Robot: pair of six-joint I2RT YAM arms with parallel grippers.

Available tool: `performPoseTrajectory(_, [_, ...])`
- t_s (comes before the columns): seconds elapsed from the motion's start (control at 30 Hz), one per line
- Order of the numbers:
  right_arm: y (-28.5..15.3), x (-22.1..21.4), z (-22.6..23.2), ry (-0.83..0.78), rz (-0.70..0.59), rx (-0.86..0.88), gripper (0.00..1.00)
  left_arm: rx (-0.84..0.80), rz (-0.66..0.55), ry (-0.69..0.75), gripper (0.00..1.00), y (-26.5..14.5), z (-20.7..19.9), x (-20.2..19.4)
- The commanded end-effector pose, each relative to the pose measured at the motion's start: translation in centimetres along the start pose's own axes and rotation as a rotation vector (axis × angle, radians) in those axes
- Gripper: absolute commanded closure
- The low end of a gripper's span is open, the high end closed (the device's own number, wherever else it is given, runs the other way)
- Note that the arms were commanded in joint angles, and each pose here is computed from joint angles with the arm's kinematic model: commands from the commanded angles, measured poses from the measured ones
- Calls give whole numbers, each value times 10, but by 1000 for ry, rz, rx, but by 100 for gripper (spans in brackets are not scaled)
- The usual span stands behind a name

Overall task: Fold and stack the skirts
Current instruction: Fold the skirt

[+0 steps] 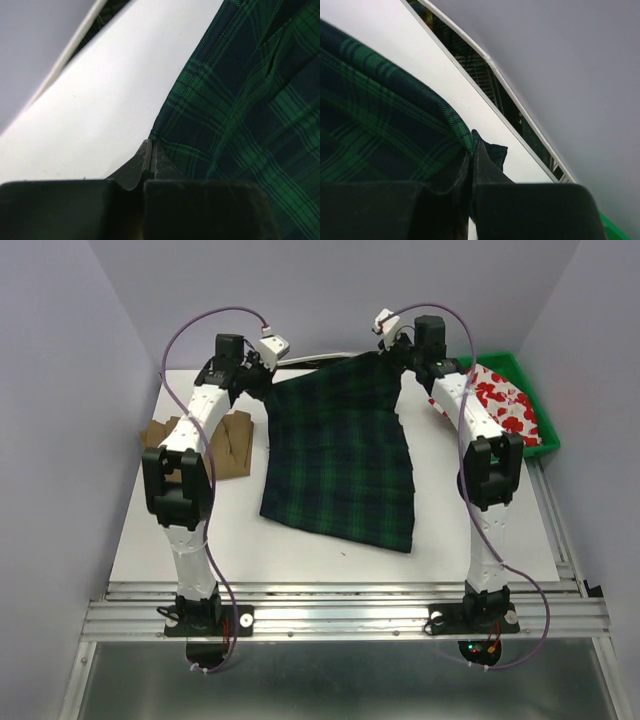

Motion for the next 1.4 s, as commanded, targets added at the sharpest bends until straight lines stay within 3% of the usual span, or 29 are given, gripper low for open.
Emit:
performPoseTrajectory(0.0, [-53, 47, -15, -57, -85, -28, 99, 96, -98, 124, 100, -50, 12, 30])
performPoseTrajectory(0.17, [-92, 44, 13, -47, -33, 86, 99, 69, -75, 235, 100, -81, -9, 16])
performPoseTrajectory(0.4, [-133, 14, 93, -4, 70, 329, 99, 25, 27, 350, 100, -100, -43, -50])
performPoseTrajectory(0.67, [-184, -17, 159, 59, 150, 453, 99, -30, 74, 496, 100, -121, -86, -118])
performPoseTrajectory(0.97, [-155, -96, 202, 151, 341, 494, 99, -173, 229, 360, 100, -92, -140, -179])
performPoseTrajectory(1.13, [-132, -96, 192, 192, 359, 452, 99, -165, 319, 236, 100, -70, -140, -198])
performPoseTrajectory(1.27, [-111, -82, 167, 169, 350, 370, 99, -119, 316, 162, 100, -57, -124, -181])
performPoseTrajectory(1.37, [-97, -61, 135, 180, 304, 294, 99, -97, 256, 122, 100, -53, -109, -146])
Point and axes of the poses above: each gripper's point midway between its finger pads, its own y axis out along the fingers, its own z axis along the line the jaws close on, x = y × z, the point moved 3 cm from there along -y, back along the fingers, and after that the axes turned 1 degree about -y, right-handed, at the moved point
